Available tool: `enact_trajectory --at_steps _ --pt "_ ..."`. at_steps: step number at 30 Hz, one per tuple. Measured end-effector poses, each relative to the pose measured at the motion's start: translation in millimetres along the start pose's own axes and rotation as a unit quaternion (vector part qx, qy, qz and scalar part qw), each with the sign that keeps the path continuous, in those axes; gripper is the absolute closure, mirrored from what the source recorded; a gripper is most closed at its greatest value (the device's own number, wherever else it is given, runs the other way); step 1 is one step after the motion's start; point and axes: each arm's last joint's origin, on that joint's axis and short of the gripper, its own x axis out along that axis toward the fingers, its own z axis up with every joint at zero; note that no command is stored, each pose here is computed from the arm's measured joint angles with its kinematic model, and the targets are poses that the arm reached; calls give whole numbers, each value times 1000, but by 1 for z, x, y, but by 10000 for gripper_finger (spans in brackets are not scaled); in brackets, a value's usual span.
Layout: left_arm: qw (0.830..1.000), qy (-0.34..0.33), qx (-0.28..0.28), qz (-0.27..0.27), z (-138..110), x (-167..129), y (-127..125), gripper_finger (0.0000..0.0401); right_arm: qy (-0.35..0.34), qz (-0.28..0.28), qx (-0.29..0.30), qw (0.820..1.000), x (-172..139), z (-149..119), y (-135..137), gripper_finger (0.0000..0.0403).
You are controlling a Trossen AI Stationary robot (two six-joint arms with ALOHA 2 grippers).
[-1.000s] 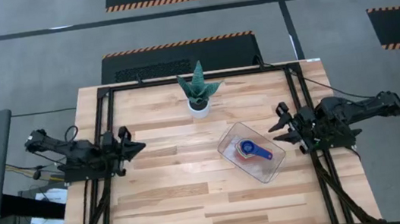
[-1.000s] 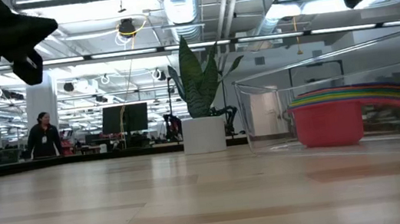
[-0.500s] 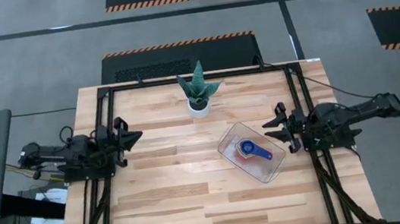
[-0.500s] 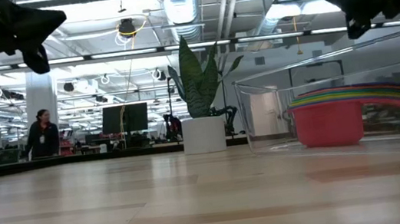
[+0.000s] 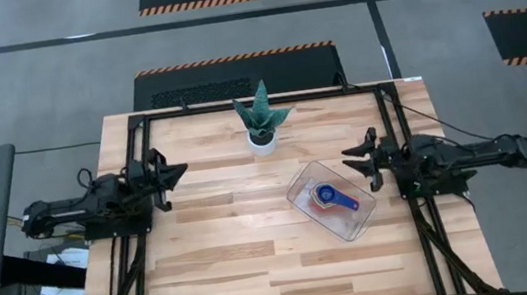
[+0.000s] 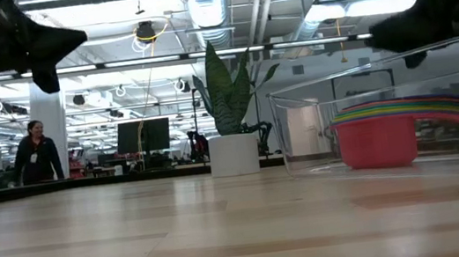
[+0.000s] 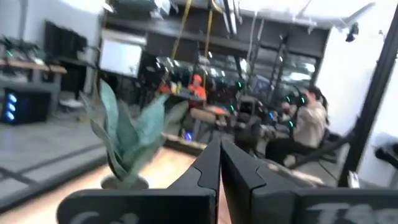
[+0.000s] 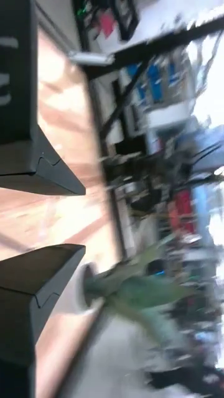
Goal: Nest measuring cups in basket
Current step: Return to Home Position
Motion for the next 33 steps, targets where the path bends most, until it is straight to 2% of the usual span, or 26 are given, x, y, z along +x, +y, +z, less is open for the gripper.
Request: enact_trajectory --at_steps 5,9,13,18,23,29,33 --pt "999 31 -6 -18 -5 0 2 401 59 -25 21 998 -1 -12 -5 242" --pt "999 36 7 -29 -6 0 1 401 70 -30 19 997 -1 -14 -6 242" --pt "997 73 9 -29 -13 -1 2 401 78 -28 10 997 -1 -15 -6 242" --pt "991 121 2 -53 -21 -2 2 401 85 -28 -3 996 -1 -17 -6 242" --pt "989 120 20 -79 -20 -2 1 401 92 -29 -4 995 0 -18 -6 242" --pt "990 120 29 -66 -21 -2 2 401 103 -31 1 994 1 -20 -6 242" --pt "991 122 -2 -60 -21 -2 2 401 104 -31 1 994 1 -20 -6 242"
